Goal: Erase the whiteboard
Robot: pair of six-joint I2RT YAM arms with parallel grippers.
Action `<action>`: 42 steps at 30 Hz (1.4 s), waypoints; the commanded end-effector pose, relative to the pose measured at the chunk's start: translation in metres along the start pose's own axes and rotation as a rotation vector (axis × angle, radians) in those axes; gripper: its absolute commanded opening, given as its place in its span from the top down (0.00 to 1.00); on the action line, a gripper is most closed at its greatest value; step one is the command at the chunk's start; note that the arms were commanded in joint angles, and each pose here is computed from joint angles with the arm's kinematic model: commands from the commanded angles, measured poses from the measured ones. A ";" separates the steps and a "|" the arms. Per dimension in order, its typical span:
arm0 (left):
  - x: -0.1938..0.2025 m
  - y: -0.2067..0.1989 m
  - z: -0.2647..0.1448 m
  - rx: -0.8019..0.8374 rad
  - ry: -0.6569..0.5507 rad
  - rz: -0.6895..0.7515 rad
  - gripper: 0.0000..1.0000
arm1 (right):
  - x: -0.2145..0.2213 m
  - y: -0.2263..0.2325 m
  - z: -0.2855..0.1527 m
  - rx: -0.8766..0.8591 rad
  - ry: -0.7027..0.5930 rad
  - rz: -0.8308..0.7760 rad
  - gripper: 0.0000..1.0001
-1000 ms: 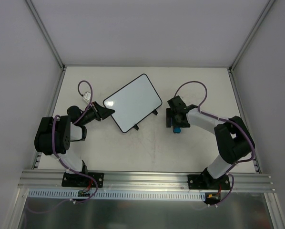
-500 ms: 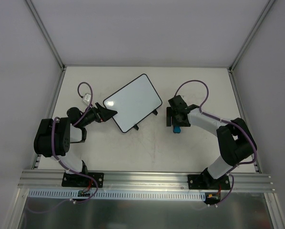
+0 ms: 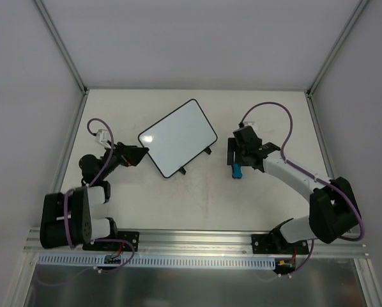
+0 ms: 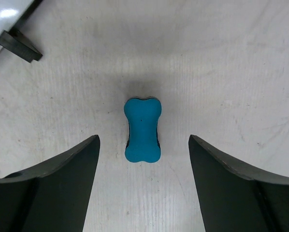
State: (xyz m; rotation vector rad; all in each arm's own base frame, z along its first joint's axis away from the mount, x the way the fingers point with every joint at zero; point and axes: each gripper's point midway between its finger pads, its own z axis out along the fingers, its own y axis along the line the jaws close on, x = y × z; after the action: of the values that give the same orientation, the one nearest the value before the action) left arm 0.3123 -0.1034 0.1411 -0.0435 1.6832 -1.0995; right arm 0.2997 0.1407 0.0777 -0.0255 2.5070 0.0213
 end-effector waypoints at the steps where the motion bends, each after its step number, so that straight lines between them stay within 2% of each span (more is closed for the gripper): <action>1: -0.047 -0.017 -0.012 -0.047 -0.169 0.284 0.01 | -0.017 -0.005 -0.016 0.001 -0.081 -0.006 0.22; 3: -0.059 -0.033 -0.023 -0.069 -0.225 0.364 0.01 | -0.021 -0.004 -0.022 -0.015 -0.096 0.000 0.22; 4: -0.064 -0.026 -0.027 -0.140 -0.264 0.359 0.01 | -0.022 -0.003 -0.023 -0.019 -0.102 0.007 0.22; 5: -0.052 -0.016 -0.030 -0.197 -0.221 0.317 0.01 | -0.024 -0.003 -0.025 -0.024 -0.108 0.010 0.22; 6: -0.056 -0.030 -0.035 -0.183 -0.256 0.358 0.01 | -0.026 -0.003 -0.029 -0.030 -0.120 0.016 0.22; 9: -0.049 -0.019 -0.055 -0.285 -0.307 0.327 0.01 | -0.029 -0.004 -0.038 -0.046 -0.145 0.027 0.21; 16: -0.042 -0.016 -0.078 -0.393 -0.301 0.311 0.01 | -0.027 -0.014 -0.054 -0.075 -0.248 0.033 0.20; 19: -0.034 -0.013 -0.081 -0.411 -0.269 0.303 0.01 | -0.025 -0.019 -0.069 -0.129 -0.368 0.051 0.13; 20: -0.033 -0.013 -0.081 -0.412 -0.264 0.304 0.01 | -0.034 -0.020 -0.086 -0.165 -0.452 0.070 0.12; 24: -0.023 -0.009 -0.081 -0.417 -0.220 0.296 0.01 | -0.020 -0.035 -0.097 -0.178 -0.553 0.067 0.04; 32: -0.014 -0.008 -0.081 -0.413 -0.185 0.316 0.01 | -0.009 -0.050 -0.110 -0.168 -0.641 0.016 0.01; 37: -0.012 -0.008 -0.082 -0.408 -0.185 0.332 0.01 | -0.003 -0.083 -0.103 -0.017 -0.684 0.102 0.01; 42: -0.009 -0.005 -0.081 -0.418 -0.179 0.317 0.01 | 0.000 -0.085 -0.094 0.006 -0.690 0.072 0.01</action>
State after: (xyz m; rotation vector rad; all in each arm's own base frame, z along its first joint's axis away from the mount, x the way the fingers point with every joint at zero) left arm 0.2491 -0.0511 0.1426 -0.1488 1.6874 -0.5052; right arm 0.2378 0.0609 0.1370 0.0375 1.8921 0.0865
